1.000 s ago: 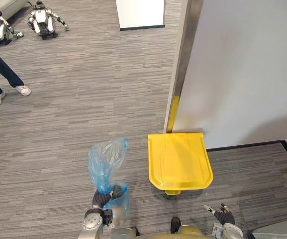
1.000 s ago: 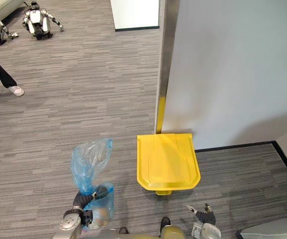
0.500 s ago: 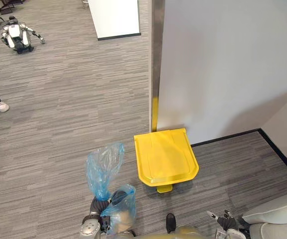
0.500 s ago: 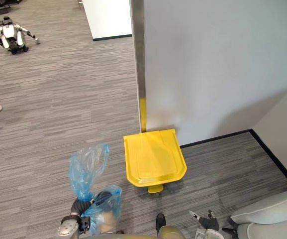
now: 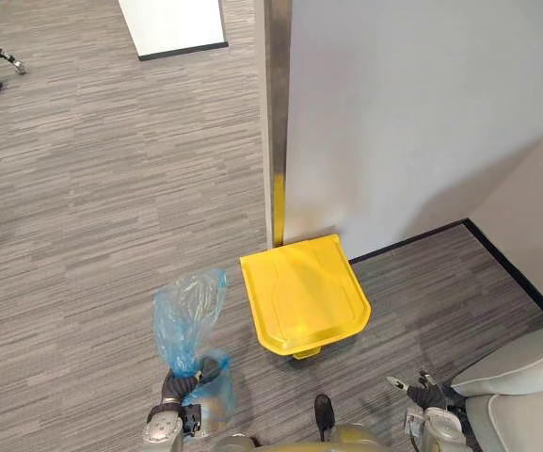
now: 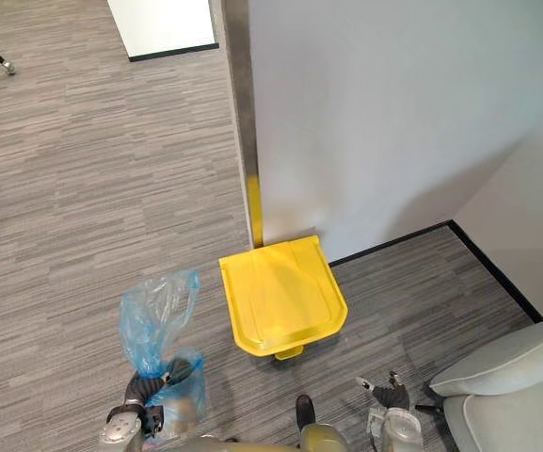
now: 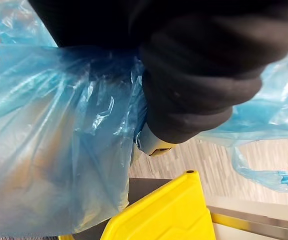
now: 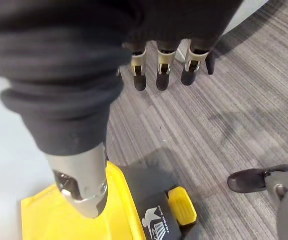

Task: Gather rubbish on tea table into small bin, then transfer packed bag to large trash can.

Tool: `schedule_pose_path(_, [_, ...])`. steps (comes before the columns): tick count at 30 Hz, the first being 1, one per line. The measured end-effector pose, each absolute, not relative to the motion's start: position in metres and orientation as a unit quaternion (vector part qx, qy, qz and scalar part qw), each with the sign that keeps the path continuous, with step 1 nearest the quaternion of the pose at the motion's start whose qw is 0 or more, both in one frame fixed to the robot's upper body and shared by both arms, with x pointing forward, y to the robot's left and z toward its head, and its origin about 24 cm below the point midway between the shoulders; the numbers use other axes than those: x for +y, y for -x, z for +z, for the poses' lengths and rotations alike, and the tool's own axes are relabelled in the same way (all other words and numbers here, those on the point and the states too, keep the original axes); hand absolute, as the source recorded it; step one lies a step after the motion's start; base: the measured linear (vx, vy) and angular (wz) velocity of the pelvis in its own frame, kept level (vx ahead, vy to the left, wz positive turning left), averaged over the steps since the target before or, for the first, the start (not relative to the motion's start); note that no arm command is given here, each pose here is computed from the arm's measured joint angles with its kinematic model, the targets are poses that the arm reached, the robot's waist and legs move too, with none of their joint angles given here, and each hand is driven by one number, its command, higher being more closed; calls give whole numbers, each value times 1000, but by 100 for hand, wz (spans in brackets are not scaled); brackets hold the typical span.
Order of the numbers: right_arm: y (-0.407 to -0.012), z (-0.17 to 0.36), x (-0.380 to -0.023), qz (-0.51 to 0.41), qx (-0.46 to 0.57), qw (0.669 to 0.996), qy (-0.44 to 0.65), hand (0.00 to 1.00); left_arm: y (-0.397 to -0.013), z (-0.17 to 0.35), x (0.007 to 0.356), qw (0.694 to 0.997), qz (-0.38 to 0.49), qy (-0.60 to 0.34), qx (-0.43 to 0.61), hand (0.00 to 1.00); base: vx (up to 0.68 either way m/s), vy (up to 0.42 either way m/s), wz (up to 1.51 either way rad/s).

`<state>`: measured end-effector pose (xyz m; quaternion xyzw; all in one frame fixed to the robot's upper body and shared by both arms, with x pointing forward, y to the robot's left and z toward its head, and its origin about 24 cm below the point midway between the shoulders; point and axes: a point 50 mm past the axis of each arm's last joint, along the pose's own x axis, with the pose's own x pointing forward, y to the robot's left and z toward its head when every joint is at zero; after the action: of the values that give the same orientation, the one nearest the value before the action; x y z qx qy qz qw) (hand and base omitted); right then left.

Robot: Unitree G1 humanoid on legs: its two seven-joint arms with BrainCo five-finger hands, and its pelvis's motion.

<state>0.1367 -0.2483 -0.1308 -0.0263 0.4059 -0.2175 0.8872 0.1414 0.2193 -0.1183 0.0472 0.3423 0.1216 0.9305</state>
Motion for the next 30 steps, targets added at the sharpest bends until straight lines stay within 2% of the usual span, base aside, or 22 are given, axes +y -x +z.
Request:
schedule_pose_path(7, [-142,-129,-241,-223,396,891,19,0,-154,-112,222,936,121,-57,325,100,24,33,3])
schedule_pose_path(10, [-163,-115,-244,-236,351,906,17,0,-180,-100,221,948,117,-58,289,100,114,-37,2])
schedule_pose_path(12, [-161,-113,-249,-254,345,904,8,0,-188,-95,214,954,113,-49,273,100,120,-55,30])
schedule_pose_path(23, [-153,-113,-256,-301,338,891,-39,0,-189,-96,208,955,114,-35,272,100,126,-72,8])
schedule_pose_path(30, [-134,-123,-258,-320,364,873,-51,0,-185,-100,197,953,115,-14,280,100,48,25,-4])
